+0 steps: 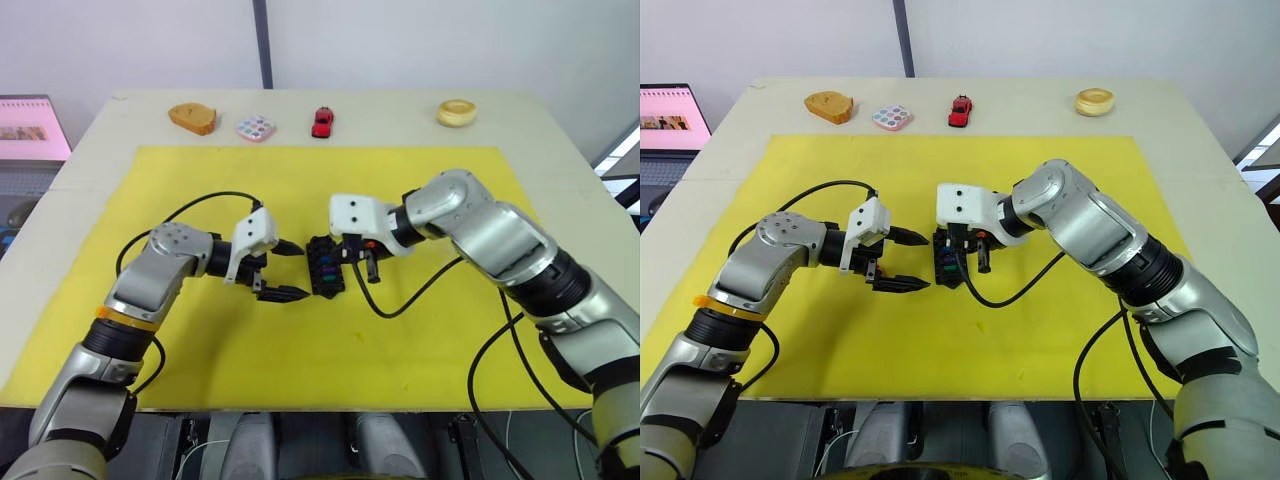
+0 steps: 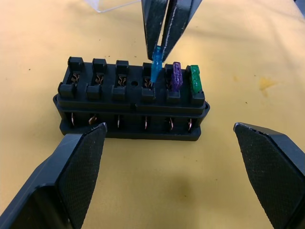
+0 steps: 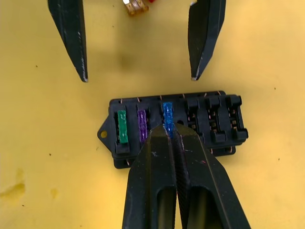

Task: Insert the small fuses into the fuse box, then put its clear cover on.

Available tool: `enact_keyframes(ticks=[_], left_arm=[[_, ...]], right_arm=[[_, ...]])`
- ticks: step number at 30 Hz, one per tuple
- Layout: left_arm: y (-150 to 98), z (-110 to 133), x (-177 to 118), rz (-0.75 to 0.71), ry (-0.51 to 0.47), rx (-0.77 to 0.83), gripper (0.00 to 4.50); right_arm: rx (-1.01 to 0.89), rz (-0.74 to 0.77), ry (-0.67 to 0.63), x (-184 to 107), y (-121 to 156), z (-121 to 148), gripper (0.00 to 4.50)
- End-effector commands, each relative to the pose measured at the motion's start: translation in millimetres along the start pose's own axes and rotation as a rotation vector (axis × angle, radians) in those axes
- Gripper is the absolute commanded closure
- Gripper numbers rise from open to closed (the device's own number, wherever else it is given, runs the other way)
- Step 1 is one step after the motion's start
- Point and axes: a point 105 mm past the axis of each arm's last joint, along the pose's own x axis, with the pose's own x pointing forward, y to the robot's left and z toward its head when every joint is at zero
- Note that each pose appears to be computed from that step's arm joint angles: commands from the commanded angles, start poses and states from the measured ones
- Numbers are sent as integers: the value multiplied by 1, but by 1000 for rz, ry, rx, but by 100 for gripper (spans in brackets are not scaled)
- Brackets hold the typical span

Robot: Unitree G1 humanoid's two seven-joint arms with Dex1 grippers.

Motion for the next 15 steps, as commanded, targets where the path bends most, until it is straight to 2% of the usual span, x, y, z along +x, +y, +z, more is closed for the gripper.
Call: enact_keyframes(ticks=[1,15], left_arm=[[-2,8,-2,6,-11,44,2],[-4,9,-1,5,-12,41,2]], right_arm=[[-28,-8,-16,-2,-1,5,450],[-42,-8,9,4,-3,0,450]])
